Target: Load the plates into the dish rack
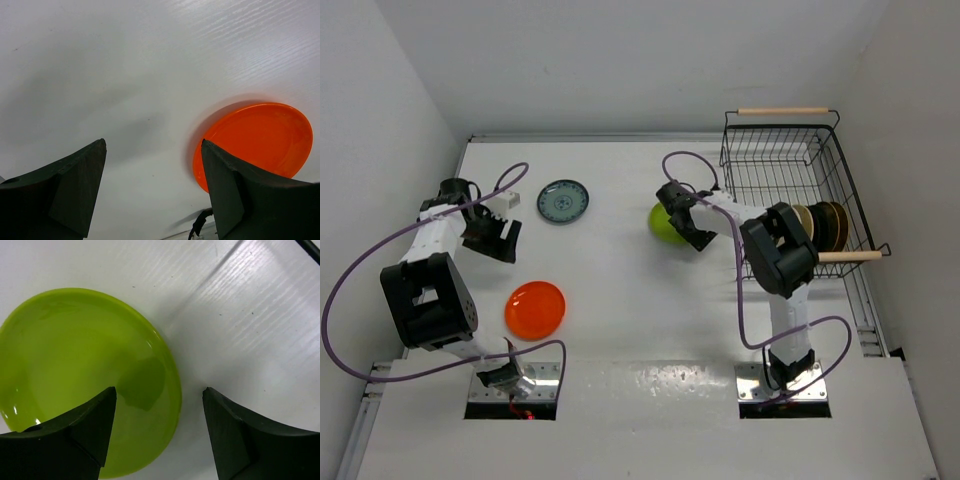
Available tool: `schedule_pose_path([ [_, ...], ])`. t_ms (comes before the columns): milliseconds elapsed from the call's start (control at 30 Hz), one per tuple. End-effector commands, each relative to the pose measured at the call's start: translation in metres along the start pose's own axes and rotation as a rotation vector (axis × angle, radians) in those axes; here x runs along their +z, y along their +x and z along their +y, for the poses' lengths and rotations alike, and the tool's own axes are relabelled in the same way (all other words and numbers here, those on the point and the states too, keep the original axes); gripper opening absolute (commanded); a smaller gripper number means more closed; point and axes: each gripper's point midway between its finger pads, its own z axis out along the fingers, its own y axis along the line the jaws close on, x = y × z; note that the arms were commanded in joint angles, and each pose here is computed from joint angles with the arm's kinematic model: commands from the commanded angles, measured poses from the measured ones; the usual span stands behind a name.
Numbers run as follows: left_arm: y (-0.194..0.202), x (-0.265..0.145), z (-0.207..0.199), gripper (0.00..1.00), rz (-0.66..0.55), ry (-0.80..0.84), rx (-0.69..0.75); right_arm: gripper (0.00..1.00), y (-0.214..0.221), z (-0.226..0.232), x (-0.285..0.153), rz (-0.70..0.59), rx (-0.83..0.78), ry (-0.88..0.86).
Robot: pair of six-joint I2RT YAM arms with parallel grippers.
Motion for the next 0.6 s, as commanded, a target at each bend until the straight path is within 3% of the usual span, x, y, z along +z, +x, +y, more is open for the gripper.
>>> schedule_pose_path([
  [0, -0.011, -0.013, 0.0, 0.82, -0.055, -0.006, 0.017, 0.69, -0.001, 0.013, 0.006, 0.001, 0.052, -0.077],
  [200, -0.008, -0.014, 0.0, 0.82, -0.042, -0.008, 0.014, 0.32, 0.011, 0.006, 0.019, 0.049, 0.009, -0.049],
  [233, -0.008, -0.014, 0.0, 0.82, -0.042, -0.008, 0.014, 0.2, 0.01, 0.011, 0.018, 0.047, 0.01, -0.069],
  [333, -0.008, -0.014, 0.0, 0.82, -0.042, -0.008, 0.014, 0.0, 0.005, 0.021, 0.01, 0.015, -0.057, -0.143],
  [567, -0.008, -0.016, 0.006, 0.82, -0.033, -0.034, 0.026, 0.0, -0.05, 0.094, -0.075, -0.238, -0.432, -0.567],
])
